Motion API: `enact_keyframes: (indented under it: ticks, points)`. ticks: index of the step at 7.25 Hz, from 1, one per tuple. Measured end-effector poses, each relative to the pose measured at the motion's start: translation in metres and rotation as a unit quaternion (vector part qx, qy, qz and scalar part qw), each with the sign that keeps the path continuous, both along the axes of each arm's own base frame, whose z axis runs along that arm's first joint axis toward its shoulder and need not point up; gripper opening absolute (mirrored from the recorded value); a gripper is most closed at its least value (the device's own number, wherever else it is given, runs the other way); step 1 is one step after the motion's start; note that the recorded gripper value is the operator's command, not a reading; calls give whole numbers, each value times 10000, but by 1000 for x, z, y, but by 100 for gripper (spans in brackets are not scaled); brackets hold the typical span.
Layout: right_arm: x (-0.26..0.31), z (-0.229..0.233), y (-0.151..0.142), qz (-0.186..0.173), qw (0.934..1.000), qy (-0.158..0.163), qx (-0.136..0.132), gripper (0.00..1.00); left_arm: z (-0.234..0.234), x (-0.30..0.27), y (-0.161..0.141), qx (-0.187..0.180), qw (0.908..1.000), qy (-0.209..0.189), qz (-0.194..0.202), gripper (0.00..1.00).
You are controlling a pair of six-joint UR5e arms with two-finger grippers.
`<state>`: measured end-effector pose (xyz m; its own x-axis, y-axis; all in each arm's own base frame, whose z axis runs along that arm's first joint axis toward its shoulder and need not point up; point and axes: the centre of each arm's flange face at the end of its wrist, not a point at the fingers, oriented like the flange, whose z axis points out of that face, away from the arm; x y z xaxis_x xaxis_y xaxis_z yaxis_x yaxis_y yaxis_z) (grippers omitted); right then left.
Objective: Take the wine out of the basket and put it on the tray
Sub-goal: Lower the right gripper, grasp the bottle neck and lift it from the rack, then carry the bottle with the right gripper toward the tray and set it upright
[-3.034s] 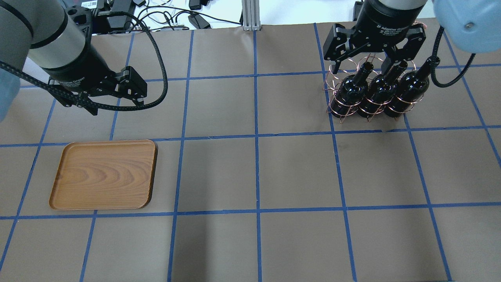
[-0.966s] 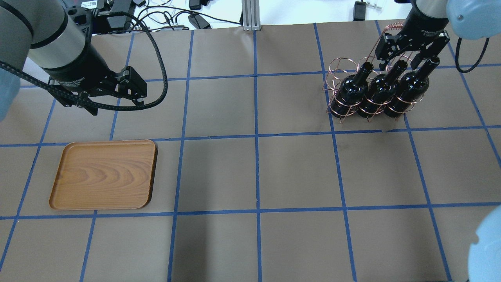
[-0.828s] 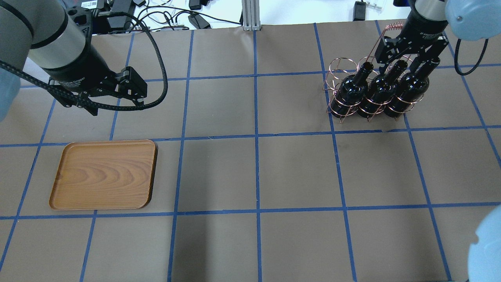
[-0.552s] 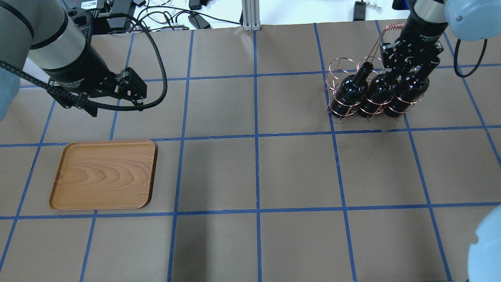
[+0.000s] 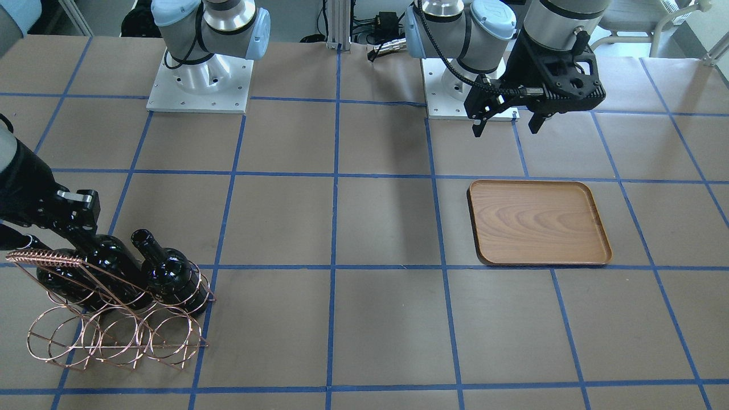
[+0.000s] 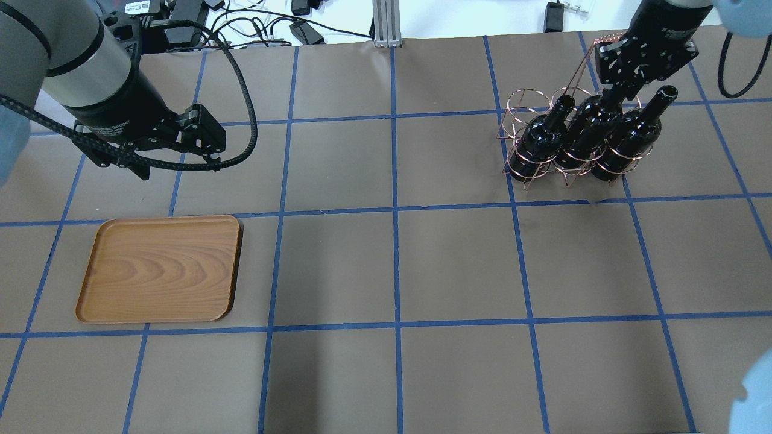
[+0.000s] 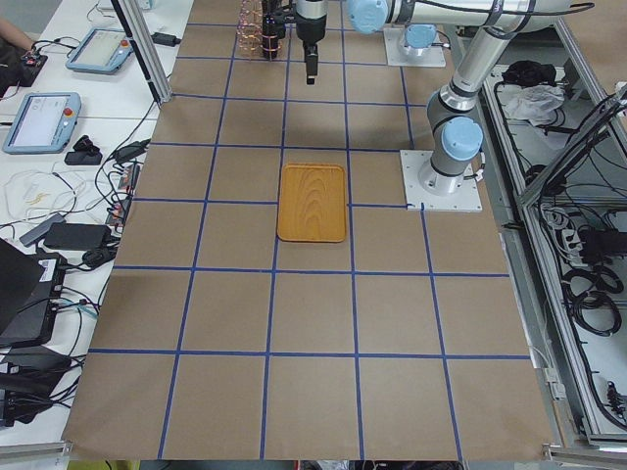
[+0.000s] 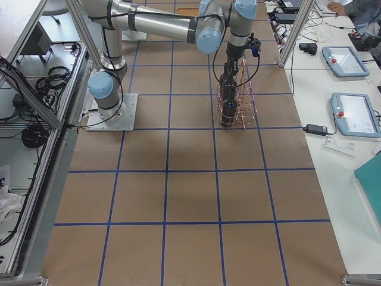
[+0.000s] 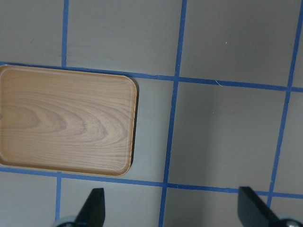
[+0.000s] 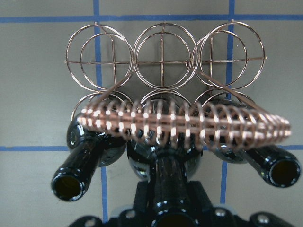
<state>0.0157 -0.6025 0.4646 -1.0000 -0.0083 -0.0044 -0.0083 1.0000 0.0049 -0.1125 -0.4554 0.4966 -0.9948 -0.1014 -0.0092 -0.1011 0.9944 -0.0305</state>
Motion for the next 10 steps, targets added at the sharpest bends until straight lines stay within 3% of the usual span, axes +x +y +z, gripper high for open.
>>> enact_keyframes:
  ticks: [2,3,5,10]
  points:
    - [11,67,44,-10,9999,-27,109,13,1,0,0,-9,10000,0,-16,100]
    - [18,78,67,-134,9993,-76,341,12,1,0,0,-11,10000,3,-20,100]
    - [62,52,97,-492,9954,-92,811,13,1,2,-1,-23,10000,6,-15,100]
    - [291,-18,130,-1098,9927,-162,470,15,11,23,-6,-115,9999,-8,-12,100]
